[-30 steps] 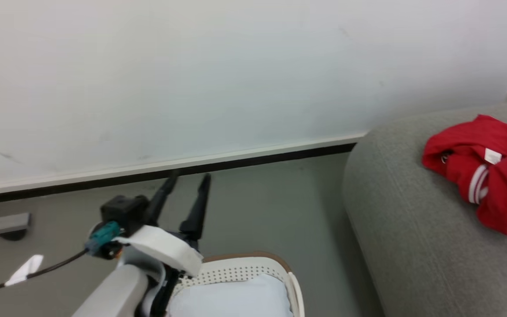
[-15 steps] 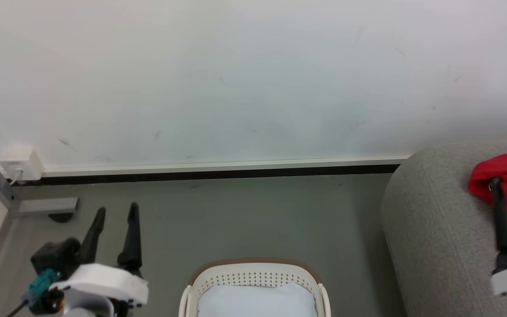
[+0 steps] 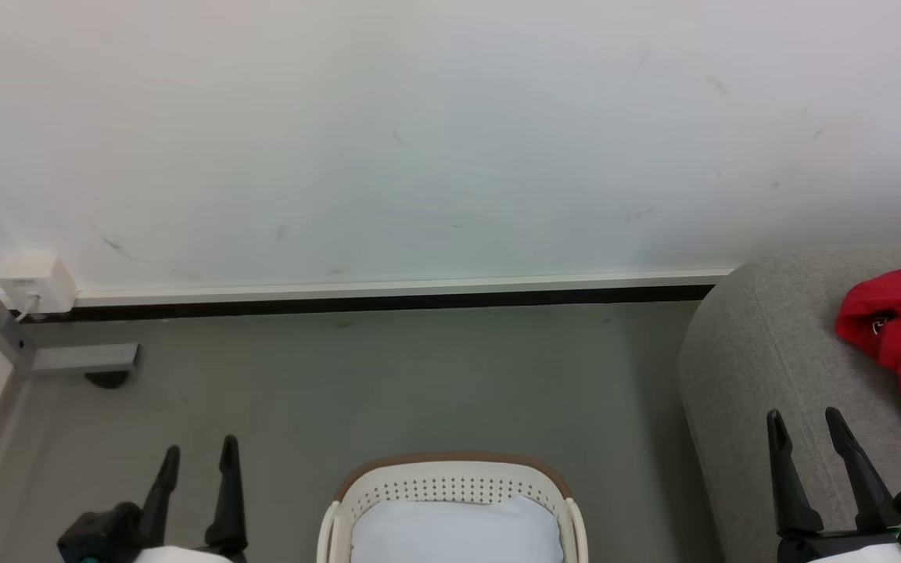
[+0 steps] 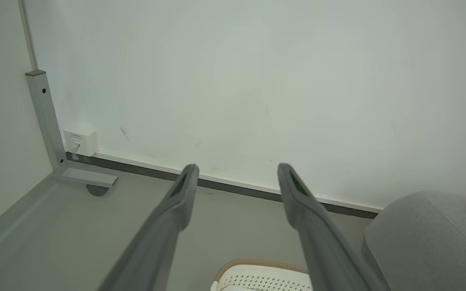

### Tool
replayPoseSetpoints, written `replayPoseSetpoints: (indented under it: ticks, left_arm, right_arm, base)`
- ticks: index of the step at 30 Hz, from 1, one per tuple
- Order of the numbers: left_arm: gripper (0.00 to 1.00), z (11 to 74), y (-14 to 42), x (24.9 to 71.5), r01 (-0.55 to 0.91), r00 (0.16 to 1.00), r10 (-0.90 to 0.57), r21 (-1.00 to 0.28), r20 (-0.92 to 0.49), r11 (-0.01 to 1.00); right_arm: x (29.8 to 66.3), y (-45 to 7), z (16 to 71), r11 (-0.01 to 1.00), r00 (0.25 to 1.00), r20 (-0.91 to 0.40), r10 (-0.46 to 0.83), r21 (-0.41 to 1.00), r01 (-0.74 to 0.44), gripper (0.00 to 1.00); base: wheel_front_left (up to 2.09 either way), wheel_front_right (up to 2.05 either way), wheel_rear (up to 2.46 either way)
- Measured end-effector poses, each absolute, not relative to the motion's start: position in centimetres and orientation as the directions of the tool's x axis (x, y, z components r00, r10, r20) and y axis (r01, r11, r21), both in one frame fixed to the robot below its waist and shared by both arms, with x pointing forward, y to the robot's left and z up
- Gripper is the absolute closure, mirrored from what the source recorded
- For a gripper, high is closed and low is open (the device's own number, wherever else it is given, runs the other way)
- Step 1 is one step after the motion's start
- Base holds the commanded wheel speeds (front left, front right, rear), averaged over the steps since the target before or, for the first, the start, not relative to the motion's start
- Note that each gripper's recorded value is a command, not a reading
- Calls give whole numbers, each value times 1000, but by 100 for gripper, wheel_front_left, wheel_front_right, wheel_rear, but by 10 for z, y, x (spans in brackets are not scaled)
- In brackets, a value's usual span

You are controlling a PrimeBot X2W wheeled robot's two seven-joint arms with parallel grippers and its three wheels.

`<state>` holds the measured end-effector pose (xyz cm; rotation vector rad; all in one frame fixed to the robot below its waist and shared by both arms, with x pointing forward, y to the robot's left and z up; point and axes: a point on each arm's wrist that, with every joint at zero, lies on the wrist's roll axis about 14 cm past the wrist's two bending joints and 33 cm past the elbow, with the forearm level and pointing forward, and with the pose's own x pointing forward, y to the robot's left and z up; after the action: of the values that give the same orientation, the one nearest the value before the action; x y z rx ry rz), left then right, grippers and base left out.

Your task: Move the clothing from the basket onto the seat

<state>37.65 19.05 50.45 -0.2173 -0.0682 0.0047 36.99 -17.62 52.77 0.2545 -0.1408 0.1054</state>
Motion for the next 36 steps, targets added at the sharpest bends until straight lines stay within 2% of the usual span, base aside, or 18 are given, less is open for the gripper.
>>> replayPoseSetpoints:
  ticks: [14, 34, 35, 36]
  left_arm:
    - [0, 494, 182, 377, 32, 999, -25, -165, 44, 986]
    - [0, 491, 182, 378, 36, 999, -31, -169, 37, 985]
    - [100, 491, 182, 377, 36, 999, -30, -170, 34, 985]
    - [100, 487, 181, 376, 34, 999, -30, -172, 25, 984]
  right_arm:
    - [365, -163, 520, 957, 986, 131, 103, 257, -134, 0]
    - [367, -161, 522, 955, 985, 139, 108, 260, -141, 0]
    - [367, -161, 522, 955, 985, 137, 109, 260, -142, 100]
    - [366, -161, 518, 955, 986, 127, 108, 263, -139, 100]
  base:
    - [0, 0, 0]
    - [0, 0, 0]
    - [0, 0, 0]
    - [0, 0, 0]
